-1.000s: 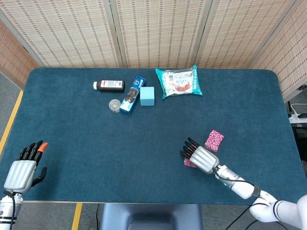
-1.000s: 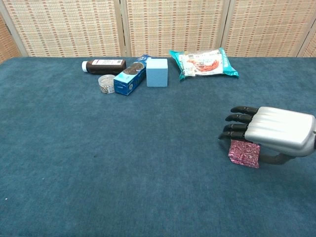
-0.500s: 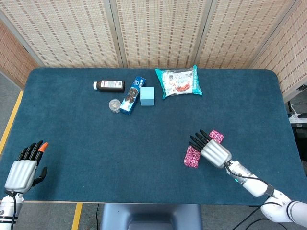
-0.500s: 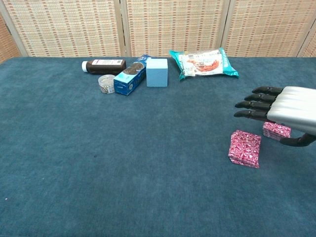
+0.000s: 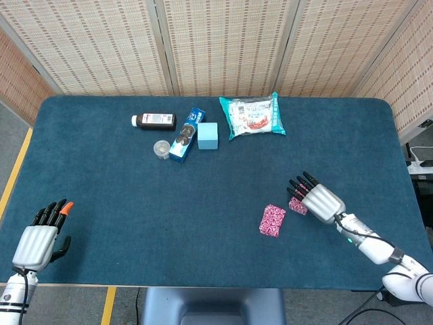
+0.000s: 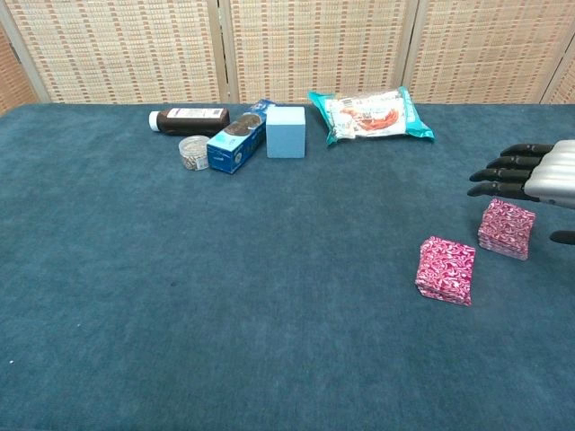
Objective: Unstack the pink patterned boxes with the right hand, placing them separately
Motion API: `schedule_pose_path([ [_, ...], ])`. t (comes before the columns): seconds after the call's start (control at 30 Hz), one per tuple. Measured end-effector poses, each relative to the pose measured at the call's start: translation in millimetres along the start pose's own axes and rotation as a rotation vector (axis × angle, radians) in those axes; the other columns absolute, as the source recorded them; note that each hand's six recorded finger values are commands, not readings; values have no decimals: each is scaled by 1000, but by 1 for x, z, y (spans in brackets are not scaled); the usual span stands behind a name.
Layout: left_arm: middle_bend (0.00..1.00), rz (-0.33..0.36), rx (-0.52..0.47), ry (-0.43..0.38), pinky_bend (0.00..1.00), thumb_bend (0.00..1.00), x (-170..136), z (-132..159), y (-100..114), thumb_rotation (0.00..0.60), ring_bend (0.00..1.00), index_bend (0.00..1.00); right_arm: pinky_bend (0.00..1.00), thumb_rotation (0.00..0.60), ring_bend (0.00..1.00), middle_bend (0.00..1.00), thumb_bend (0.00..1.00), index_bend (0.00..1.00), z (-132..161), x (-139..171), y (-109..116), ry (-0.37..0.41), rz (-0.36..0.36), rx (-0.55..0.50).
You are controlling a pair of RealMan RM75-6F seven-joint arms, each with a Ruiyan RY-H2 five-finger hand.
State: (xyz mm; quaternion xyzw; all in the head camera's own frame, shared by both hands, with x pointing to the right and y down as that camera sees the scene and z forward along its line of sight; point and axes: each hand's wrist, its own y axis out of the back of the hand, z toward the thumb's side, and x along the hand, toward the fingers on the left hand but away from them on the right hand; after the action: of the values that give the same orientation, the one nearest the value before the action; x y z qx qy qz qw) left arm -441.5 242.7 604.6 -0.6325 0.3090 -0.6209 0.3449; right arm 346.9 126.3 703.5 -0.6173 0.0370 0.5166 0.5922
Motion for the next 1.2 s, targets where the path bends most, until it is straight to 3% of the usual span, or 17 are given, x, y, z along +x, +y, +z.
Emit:
schedule_pose_path([
  [0.2, 0, 4, -5, 16, 142, 465, 2, -3, 1, 600, 0, 0, 0, 600, 0, 63, 234, 63, -2, -4, -9, 1, 16, -12],
  [0.37, 0, 5, -6, 17, 142, 464, 3, -4, 1, 600, 0, 0, 0, 600, 5, 175, 234, 148, 3, -11, -11, 11, 5, -28],
  [1.2, 0, 2, -10, 22, 142, 464, 2, -5, 2, 600, 0, 0, 0, 600, 40, 217, 234, 211, 11, -24, -10, 21, -8, -11],
])
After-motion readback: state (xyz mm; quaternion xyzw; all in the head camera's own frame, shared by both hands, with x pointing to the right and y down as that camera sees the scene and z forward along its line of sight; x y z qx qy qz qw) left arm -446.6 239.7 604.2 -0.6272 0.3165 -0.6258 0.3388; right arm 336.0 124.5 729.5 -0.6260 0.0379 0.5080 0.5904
